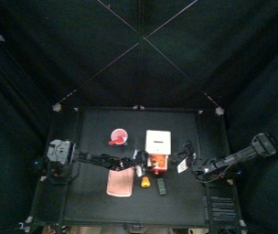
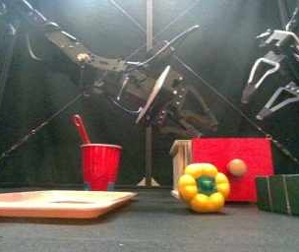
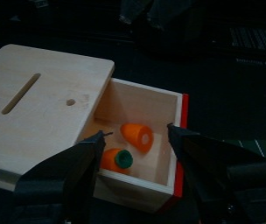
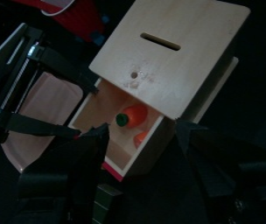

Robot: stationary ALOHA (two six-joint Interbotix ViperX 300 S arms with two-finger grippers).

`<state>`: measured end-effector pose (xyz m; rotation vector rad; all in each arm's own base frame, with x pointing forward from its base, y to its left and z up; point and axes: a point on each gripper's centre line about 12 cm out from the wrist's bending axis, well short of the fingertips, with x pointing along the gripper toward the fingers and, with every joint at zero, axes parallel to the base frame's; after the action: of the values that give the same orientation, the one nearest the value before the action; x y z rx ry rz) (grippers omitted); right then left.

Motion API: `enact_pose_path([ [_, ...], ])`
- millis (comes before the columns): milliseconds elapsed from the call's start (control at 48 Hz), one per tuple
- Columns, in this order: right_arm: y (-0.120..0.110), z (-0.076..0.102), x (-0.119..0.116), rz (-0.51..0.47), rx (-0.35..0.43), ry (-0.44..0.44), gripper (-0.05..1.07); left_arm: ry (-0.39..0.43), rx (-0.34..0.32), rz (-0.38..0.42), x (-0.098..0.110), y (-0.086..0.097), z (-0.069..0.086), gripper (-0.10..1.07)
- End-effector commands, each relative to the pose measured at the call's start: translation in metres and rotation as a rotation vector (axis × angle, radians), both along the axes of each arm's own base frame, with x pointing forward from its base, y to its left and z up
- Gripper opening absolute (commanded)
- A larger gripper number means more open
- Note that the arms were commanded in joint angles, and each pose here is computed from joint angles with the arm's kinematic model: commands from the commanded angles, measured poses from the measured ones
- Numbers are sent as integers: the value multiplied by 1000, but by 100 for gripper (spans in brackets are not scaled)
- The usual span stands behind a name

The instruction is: Close drawer

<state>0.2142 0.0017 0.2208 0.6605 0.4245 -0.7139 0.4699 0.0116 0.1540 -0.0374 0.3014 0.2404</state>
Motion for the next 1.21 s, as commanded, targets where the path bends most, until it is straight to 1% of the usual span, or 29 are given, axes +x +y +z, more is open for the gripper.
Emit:
enact_pose_path([
  [0,2,4,2,14,-9,-14,94,-70,3,0,2,-1,28,92],
  [125,-1,4,2,7,-18,-14,94,-94,9,-9,0,-3,41,91],
  [250,-2,6,1,5,-26,-23,94,-115,27,-42,-6,-12,51,86],
  [333,-5,9,2,-3,-43,-33,94,-121,34,-61,-10,-19,54,82],
  [438,-9,12,3,-13,-61,-44,93,-126,35,-79,-15,-30,53,73],
  [604,-18,19,6,-44,-85,-68,93,-135,51,-104,-23,-45,47,58],
  [708,-24,20,6,-67,-96,-74,91,-143,58,-110,-26,-50,45,49],
  [833,-29,21,5,-88,-101,-74,83,-147,60,-114,-30,-56,40,40],
  [938,-34,21,5,-105,-111,-74,74,-138,60,-133,-29,-65,34,36],
  [1021,-40,23,5,-125,-122,-78,65,-133,63,-146,-27,-71,31,35],
  [1188,-58,27,4,-180,-158,-88,51,-118,56,-140,-21,-71,22,35],
])
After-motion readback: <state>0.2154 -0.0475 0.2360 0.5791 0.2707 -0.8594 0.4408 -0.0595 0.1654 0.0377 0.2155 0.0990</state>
